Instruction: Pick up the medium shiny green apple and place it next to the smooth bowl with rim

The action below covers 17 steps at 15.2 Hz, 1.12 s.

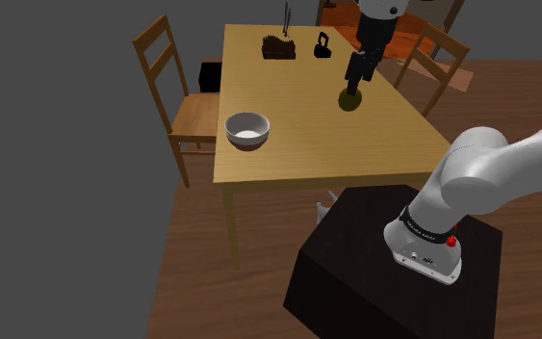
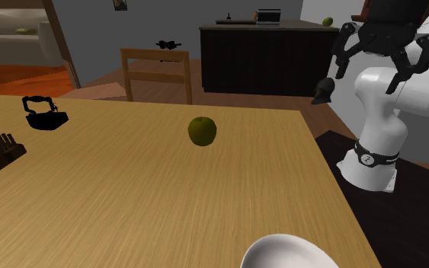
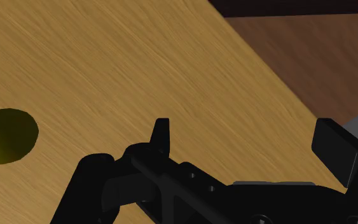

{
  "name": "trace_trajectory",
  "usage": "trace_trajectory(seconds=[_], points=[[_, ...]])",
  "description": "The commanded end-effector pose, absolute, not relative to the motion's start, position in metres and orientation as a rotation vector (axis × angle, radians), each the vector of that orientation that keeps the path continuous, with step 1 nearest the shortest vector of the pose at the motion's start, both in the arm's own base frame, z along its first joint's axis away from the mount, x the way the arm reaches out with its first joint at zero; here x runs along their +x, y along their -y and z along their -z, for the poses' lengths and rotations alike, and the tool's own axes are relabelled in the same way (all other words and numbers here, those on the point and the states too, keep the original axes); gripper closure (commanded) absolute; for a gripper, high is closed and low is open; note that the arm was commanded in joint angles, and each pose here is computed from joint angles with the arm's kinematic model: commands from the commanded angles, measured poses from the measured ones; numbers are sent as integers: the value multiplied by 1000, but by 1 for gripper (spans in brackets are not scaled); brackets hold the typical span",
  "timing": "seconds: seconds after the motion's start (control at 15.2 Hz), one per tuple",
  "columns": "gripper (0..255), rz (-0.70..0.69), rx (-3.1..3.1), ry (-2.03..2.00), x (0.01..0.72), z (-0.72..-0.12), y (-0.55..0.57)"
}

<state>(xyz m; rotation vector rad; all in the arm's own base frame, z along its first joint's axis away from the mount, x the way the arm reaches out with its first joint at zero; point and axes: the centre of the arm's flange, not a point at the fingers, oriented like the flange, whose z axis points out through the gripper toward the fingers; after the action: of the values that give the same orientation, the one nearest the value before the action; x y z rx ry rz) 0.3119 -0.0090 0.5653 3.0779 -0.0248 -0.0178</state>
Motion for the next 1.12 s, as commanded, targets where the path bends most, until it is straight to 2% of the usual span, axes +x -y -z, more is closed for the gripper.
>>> trace_trajectory(seconds=[0.0, 1.06], points=[[0, 18, 3078, 25, 312, -565, 9], [0, 24, 3074, 33, 378, -501, 199]])
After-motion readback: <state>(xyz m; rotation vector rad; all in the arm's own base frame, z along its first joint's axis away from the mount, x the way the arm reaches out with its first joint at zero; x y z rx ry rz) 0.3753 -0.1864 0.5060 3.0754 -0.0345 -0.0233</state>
